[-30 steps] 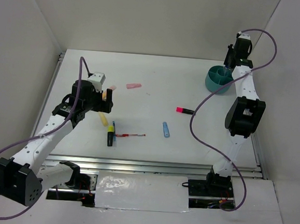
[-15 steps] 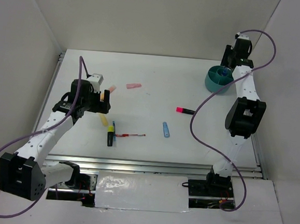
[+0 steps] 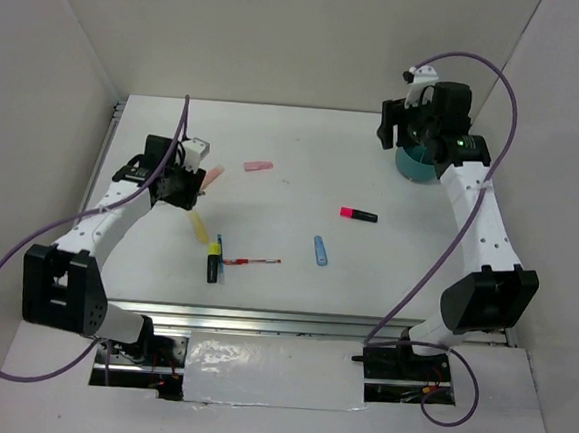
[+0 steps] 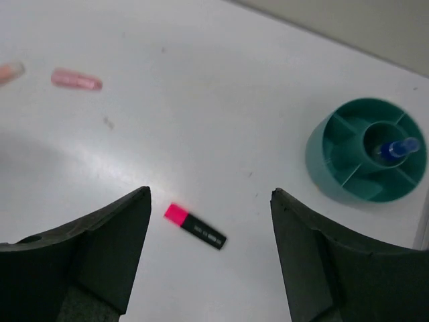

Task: Sort the stationery into containers
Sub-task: Place the stationery in the storage box, then pick up the pen from the center of the board.

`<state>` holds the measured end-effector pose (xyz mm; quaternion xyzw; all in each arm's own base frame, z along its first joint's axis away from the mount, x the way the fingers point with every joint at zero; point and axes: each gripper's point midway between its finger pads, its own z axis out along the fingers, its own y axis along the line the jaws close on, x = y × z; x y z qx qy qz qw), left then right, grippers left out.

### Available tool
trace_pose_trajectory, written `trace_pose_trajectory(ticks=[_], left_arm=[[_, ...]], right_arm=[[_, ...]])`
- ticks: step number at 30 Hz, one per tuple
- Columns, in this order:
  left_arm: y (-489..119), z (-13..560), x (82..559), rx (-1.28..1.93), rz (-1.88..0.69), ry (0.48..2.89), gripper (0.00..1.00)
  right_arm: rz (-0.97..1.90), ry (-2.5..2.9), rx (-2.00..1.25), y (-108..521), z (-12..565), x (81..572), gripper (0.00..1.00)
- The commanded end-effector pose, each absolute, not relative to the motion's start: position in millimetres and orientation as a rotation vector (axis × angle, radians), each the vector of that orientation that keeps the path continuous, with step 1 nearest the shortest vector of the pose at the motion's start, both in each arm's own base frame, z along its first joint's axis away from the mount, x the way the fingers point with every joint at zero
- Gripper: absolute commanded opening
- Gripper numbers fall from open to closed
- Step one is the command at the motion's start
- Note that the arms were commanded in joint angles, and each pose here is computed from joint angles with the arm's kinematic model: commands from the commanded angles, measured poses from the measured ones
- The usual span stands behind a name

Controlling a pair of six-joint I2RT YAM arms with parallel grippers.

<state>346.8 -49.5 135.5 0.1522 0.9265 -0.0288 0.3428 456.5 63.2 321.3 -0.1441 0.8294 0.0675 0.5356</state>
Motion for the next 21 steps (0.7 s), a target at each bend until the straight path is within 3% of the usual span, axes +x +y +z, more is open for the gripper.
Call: trace_pose_trajectory(ticks=[1,10,21], left_arm=[[-11,129,359,0.567,0.062,2.440,0.56],[35,86,403,0.605,0.101,2.553,0.47],[15,47,420,0.777,-0.121,2.614,0.44]], right_arm=[[0.253,2.164,-0.473,81,259,418,0.79],[0.308,2.241,-0.556,101,224,382,0.78],[0.330,2.269,-0.562,103,215,381,0.77]])
